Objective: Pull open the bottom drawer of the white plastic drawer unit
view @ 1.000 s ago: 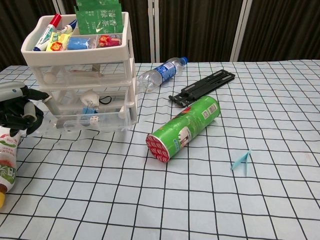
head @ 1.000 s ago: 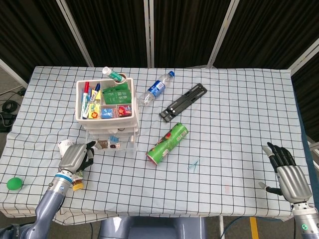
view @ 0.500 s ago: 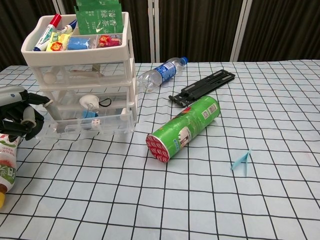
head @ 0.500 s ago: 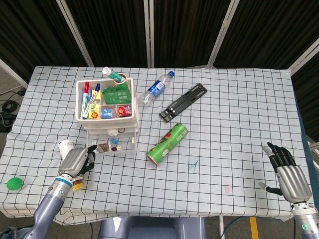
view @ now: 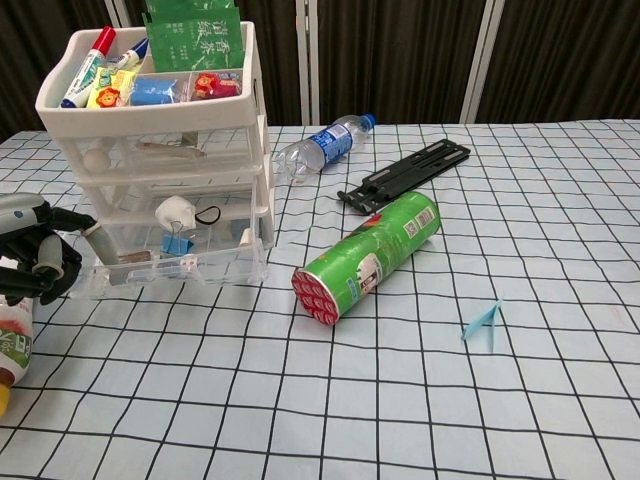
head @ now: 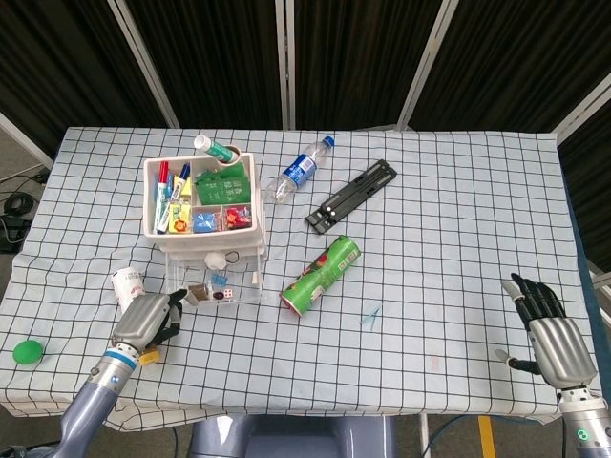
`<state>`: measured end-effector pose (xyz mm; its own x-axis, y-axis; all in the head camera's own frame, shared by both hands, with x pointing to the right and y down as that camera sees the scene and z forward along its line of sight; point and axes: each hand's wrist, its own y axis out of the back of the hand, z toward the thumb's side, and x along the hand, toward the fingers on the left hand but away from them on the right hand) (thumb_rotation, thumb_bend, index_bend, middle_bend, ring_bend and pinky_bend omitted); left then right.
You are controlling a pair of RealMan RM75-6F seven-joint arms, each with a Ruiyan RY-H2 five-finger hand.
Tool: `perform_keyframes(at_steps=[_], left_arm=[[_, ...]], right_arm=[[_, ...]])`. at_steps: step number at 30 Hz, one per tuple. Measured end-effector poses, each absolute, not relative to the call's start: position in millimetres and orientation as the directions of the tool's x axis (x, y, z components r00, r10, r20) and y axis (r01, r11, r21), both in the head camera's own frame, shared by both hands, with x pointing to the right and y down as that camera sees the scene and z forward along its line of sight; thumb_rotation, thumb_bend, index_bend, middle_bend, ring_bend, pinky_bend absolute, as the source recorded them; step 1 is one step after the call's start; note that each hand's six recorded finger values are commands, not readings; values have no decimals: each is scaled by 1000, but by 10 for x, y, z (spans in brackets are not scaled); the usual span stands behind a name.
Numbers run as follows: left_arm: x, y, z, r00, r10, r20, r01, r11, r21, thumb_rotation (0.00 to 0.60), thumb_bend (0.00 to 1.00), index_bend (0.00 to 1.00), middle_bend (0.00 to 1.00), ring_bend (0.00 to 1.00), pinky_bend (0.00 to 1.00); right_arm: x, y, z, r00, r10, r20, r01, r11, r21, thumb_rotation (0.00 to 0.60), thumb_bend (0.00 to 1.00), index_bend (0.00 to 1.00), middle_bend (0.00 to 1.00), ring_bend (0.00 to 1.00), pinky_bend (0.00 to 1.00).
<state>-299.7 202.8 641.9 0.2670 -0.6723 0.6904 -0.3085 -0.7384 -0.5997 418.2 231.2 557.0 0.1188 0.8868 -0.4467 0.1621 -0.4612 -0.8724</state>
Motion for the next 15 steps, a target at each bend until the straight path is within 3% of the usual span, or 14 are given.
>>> perform_keyframes(at_steps=[4,15], left_arm=[[-3010,2024,6408,268,-679,683,-306,-733,-608,600,1000,332,744,751,640],[-3080,1971,6310,275,-708,651,-327,-705,-629,600,1000,257,744,751,639]], right_arm=[[4180,2312,5572,118,887,-447,161,-461,-873,600,18,24,0,0,0],[4169,2322,5580,121,886,-448,156,-463,-873,600,17,24,0,0,0]])
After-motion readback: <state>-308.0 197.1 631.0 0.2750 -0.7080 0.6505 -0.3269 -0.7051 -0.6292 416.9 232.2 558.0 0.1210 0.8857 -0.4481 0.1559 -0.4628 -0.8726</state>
